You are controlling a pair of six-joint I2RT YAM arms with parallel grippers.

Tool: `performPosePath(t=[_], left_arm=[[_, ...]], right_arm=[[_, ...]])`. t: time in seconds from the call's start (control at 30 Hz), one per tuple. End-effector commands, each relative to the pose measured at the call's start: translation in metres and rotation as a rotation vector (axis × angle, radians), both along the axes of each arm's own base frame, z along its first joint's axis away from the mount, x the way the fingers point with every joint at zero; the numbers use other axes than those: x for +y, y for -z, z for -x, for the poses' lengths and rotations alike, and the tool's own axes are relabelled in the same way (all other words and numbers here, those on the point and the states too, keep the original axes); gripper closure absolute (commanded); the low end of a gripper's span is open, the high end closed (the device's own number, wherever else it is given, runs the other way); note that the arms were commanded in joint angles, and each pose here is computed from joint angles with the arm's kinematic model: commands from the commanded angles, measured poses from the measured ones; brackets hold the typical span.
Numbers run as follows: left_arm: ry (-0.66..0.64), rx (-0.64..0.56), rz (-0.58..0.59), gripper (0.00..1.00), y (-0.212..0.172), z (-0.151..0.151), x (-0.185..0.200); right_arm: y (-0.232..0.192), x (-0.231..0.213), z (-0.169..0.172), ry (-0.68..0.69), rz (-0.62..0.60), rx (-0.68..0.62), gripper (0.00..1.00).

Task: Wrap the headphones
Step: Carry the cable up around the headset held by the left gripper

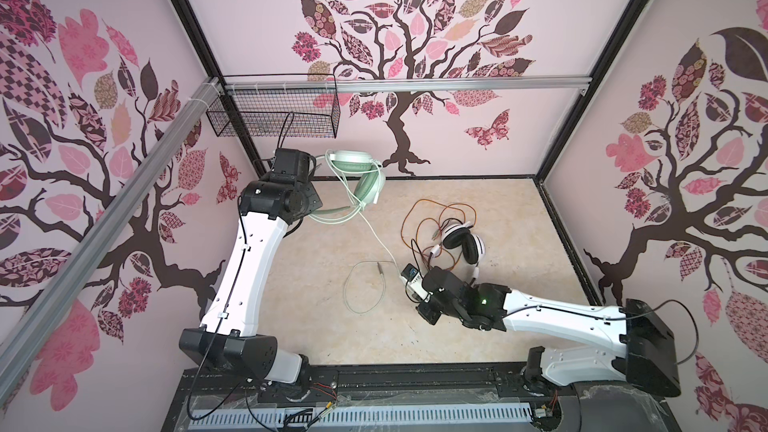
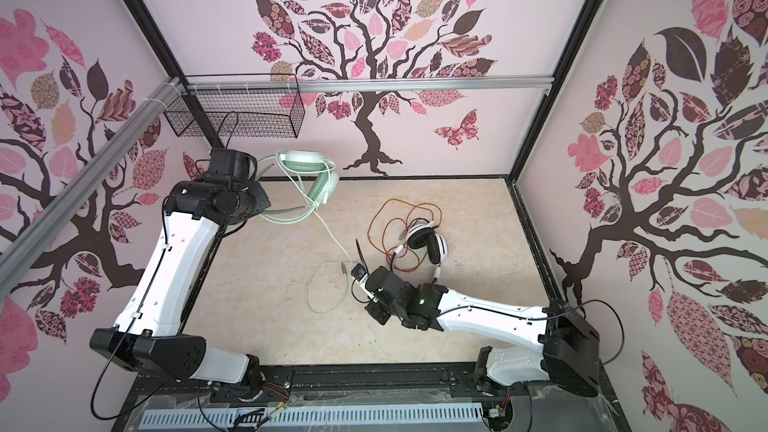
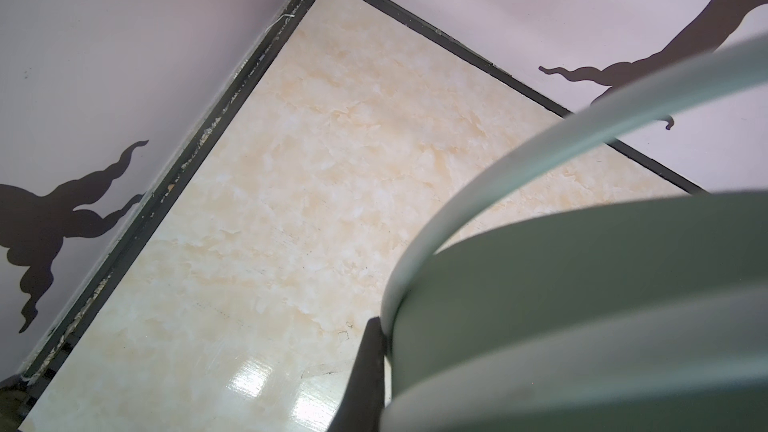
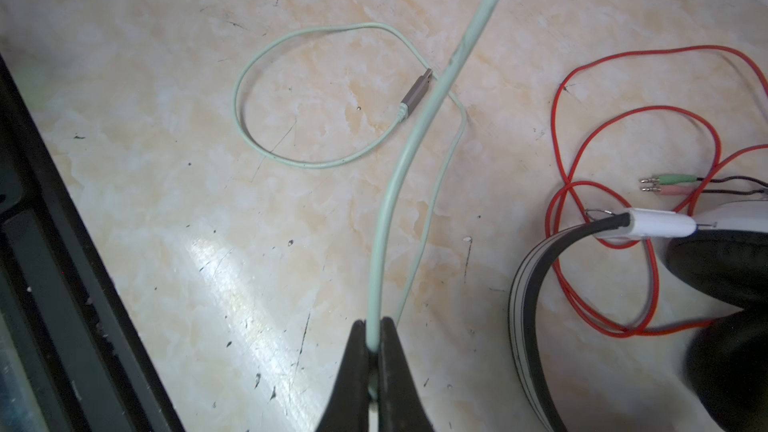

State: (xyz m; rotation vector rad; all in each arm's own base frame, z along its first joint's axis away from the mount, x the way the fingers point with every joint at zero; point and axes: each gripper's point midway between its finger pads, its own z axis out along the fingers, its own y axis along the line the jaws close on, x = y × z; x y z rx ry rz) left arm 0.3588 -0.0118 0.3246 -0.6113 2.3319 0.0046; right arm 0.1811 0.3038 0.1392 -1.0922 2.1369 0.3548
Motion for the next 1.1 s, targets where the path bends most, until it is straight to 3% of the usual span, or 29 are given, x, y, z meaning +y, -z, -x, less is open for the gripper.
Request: performPosePath(t=[0.0,0.33,0.7,0.9,1.07], left_arm=[[-0.058,-0.08,-0.001,1.0,-0.008,-0.01,0.006],[-0.093,0.004,-0.104,1.0,0.029,-0.003,0.015],[0.003,0.091,-0.468,1.0,0.054,0.03,-0.015],[0.135,0.099,-0.581,1.0,0.063,0.047,-0.04],[0.31,0.123,-0.58,1.0,0.074,0.065,-0.069]], right_arm=[[-0.027,-0.013,0.013,0.024,0.014,-0.021,1.0],[-0.092,-0.009,0.03,-0.013,0.009,-0.111,1.0],[-0.174,-0.012,0.005,0.01,0.057,-0.314,1.0],[-0.199,-0.01,-0.004,0.01,0.074,-0.398,1.0],[-0.206,-0.007,-0.014,0.019,0.12,-0.478,1.0]])
